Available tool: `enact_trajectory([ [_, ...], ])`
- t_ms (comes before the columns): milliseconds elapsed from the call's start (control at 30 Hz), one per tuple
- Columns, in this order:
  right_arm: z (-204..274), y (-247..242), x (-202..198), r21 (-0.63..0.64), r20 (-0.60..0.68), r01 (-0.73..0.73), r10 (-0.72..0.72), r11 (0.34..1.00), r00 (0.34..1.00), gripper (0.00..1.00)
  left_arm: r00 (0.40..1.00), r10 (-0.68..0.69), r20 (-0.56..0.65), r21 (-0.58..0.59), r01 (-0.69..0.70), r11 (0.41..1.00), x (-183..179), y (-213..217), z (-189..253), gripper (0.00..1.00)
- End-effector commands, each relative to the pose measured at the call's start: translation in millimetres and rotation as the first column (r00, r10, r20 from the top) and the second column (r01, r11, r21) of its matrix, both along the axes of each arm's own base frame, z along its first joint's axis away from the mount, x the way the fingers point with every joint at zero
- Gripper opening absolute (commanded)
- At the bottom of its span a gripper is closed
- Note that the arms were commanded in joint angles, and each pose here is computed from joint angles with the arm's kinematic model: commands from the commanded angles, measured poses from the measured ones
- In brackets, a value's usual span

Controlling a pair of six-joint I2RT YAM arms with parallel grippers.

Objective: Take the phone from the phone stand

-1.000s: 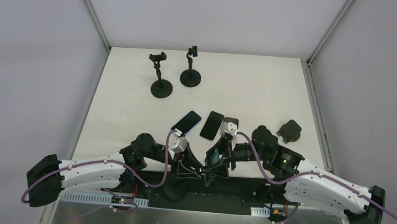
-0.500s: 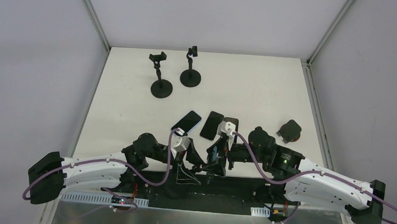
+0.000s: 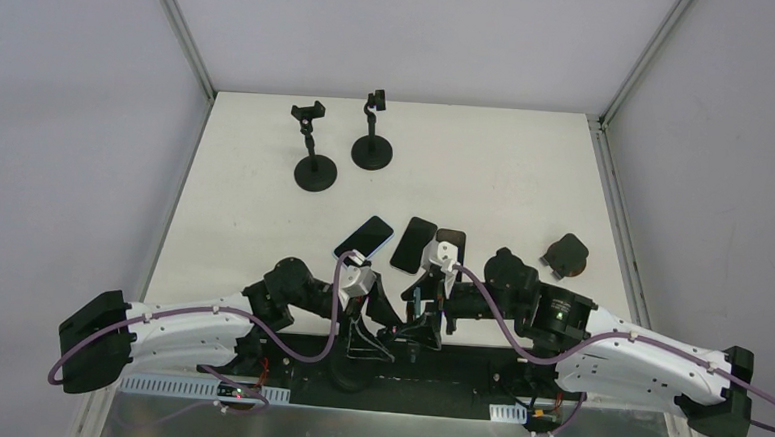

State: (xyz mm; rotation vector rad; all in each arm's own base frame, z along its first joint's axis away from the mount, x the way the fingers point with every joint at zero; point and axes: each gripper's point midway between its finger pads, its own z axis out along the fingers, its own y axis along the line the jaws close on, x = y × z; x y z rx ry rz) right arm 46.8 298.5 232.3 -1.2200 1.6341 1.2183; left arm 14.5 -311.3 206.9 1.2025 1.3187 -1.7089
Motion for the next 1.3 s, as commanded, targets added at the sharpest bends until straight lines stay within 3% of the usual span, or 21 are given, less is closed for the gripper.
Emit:
enact_trajectory([
  [0,99.1,15.7,-0.3,0.31,0.099,-0.019,-0.012,0.951,0.995,0.0,0.998,-0.003,0.066,-0.106,0.01,0.994,-1.3,-6.3,31.8,0.64],
  [200,107.6,17.5,-7.2,0.326,0.096,-0.037,0.006,0.945,0.995,0.0,0.991,0.109,0.076,-0.117,-0.1,0.988,16.9,-10.1,30.0,0.7],
  [367,103.1,18.9,-8.4,0.313,0.09,-0.033,0.005,0.949,0.996,0.0,0.967,0.24,0.082,-0.128,-0.229,0.965,37.2,-7.6,28.6,0.67],
  [600,101.0,19.4,-5.5,0.322,0.073,-0.002,-0.022,0.947,0.997,0.0,0.968,0.227,0.106,-0.098,-0.217,0.971,37.0,-9.7,27.1,0.41],
  [700,98.7,18.7,-2.6,0.319,0.062,0.02,-0.041,0.947,0.997,0.0,0.976,0.186,0.112,-0.091,-0.177,0.98,31.5,-12.1,29.1,0.04],
  [833,98.8,15.8,10.3,0.292,0.053,0.098,-0.118,0.951,0.992,0.01,0.969,0.2,0.144,-0.09,-0.189,0.978,34.0,-10.7,38.1,0.0],
  [1033,109.0,5.1,19.5,0.216,0.077,0.152,-0.172,0.964,0.982,0.61,0.877,0.323,0.356,0.02,-0.352,0.936,62.9,11.1,42.1,0.0],
  [1133,123.5,-0.5,30.0,0.23,0.057,0.226,-0.245,0.947,0.968,0.94,0.808,0.397,0.435,0.055,-0.464,0.884,84.0,24.2,36.0,0.0],
  [1167,127.4,-4.7,38.0,0.232,0.047,0.278,-0.297,0.932,0.954,0.99,0.786,0.417,0.456,0.056,-0.493,0.868,89.5,27.8,34.7,0.0],
  [1267,137.4,-16.7,50.7,0.243,-0.002,0.382,-0.393,0.892,0.919,0.99,0.717,0.464,0.52,0.082,-0.582,0.809,108.2,38.9,22.5,0.0],
])
